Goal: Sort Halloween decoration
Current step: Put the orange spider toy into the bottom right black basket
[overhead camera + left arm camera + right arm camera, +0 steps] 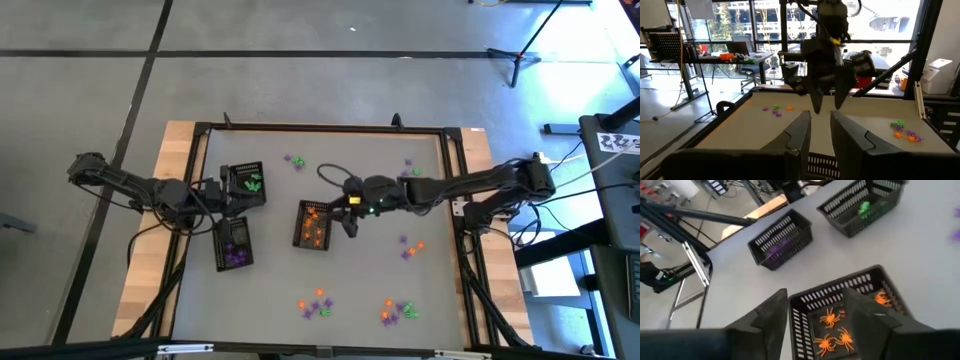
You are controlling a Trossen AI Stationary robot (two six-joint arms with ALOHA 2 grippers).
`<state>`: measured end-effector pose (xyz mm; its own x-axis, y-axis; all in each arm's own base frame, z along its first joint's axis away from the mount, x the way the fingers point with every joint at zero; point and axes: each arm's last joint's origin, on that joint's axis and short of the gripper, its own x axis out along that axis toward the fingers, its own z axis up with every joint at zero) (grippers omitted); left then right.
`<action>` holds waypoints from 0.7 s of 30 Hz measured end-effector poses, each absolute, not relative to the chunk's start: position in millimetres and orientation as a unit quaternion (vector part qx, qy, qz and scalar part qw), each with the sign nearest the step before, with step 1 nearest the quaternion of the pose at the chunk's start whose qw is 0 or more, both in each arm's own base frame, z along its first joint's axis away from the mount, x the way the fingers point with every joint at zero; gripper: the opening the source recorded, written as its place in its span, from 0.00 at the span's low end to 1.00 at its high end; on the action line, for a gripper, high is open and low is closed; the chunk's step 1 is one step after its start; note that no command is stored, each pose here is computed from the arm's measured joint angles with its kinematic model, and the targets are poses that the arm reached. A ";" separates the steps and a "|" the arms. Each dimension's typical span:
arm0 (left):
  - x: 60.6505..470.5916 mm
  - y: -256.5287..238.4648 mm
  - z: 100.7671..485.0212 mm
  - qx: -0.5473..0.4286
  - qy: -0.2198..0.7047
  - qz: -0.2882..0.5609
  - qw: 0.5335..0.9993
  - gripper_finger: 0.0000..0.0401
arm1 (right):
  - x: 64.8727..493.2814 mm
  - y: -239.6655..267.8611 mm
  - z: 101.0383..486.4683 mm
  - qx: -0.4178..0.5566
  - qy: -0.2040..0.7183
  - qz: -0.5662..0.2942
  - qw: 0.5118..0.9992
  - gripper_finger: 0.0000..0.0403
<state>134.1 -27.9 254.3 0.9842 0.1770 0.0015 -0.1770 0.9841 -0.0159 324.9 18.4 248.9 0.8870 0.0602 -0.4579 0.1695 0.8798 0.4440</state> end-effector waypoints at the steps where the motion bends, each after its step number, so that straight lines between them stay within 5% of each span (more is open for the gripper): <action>1: 134.1 -27.9 254.3 -0.008 -0.002 0.089 0.996 0.17 | 322.0 18.0 255.7 0.241 0.251 -0.035 0.937 0.50; 8: 134.1 -27.9 253.9 -0.009 0.000 0.089 0.996 0.17 | 284.0 10.9 276.0 0.180 0.407 -0.210 0.870 0.48; 16: 134.1 -28.0 254.0 -0.012 -0.001 0.087 0.996 0.17 | 226.5 -11.9 233.0 0.167 0.547 -0.428 0.700 0.45; 21: 134.1 -28.0 254.0 -0.012 -0.001 0.088 0.996 0.17 | 210.5 -26.2 206.2 0.201 0.547 -0.462 0.669 0.45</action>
<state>134.1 -28.0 254.0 0.9847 0.1744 -0.0006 -0.1744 0.9844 -0.0243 210.5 -26.2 206.2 -0.0243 -0.3986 -0.9168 0.8377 0.4924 -0.2363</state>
